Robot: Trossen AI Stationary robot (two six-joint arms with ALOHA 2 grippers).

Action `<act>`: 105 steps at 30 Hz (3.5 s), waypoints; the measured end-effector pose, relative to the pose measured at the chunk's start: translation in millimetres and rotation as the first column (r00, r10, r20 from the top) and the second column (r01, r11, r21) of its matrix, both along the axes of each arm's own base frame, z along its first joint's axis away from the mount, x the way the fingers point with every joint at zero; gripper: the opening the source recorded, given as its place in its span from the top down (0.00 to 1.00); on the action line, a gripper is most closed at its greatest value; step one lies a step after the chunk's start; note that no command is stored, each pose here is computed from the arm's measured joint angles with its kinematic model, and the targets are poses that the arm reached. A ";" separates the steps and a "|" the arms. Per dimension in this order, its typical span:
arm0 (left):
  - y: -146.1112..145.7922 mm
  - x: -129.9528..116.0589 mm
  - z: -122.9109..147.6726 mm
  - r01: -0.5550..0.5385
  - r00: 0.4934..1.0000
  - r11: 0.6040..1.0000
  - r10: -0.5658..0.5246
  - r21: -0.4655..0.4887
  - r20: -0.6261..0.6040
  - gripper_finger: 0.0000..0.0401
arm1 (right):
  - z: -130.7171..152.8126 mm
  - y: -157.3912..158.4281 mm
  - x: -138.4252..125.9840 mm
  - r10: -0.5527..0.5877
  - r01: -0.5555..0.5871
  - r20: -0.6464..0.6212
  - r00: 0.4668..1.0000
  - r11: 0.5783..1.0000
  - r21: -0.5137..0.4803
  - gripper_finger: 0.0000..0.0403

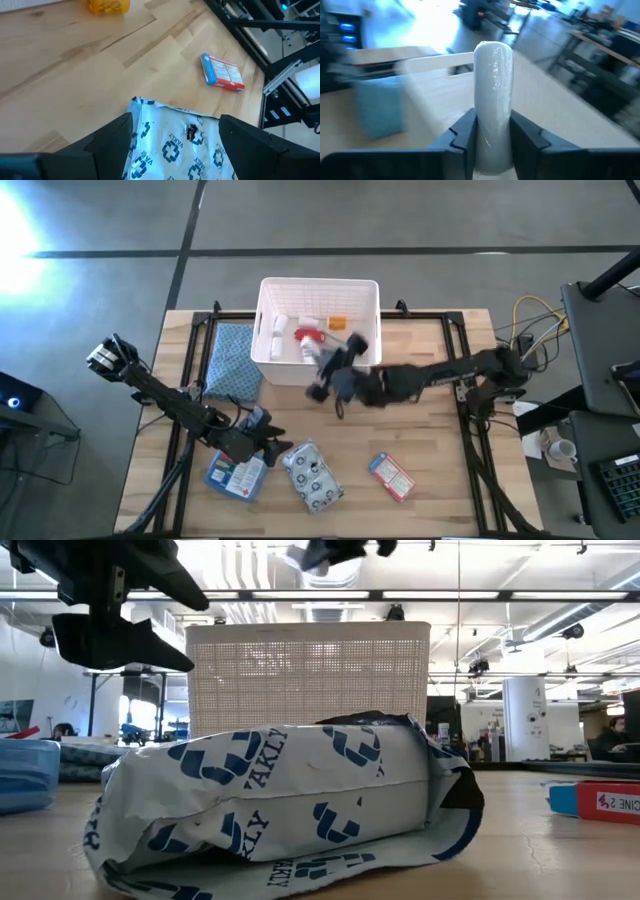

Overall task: Pick & place medical supplies in basket/bin
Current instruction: Put the white rolled gauze in the white bin, then put the orange pill bottle in the white bin

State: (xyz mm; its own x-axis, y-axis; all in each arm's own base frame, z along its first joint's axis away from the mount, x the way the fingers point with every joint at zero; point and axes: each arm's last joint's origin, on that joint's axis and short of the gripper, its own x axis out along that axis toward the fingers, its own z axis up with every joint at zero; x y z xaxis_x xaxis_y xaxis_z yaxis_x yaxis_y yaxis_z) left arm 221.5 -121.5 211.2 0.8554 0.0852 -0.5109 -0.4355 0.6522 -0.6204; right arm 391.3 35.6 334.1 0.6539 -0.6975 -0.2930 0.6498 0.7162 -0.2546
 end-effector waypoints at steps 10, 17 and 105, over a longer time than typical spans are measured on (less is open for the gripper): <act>-12.6 -2.7 8.3 0.062 0.998 0.998 -0.063 0.008 0.029 0.32 | 10.7 -107.8 -33.3 -0.206 0.206 -0.026 0.978 0.954 0.216 0.45; -13.6 -4.4 6.5 0.051 0.998 0.999 -0.051 -0.014 0.025 0.32 | 10.9 -95.7 -30.9 -0.039 0.049 -0.039 0.998 0.952 0.302 0.26; 24.3 3.0 -13.6 -0.134 0.989 0.991 0.132 -0.024 -0.065 0.32 | -205.7 -2.2 -30.6 0.203 -0.076 -0.576 0.792 0.969 0.236 0.35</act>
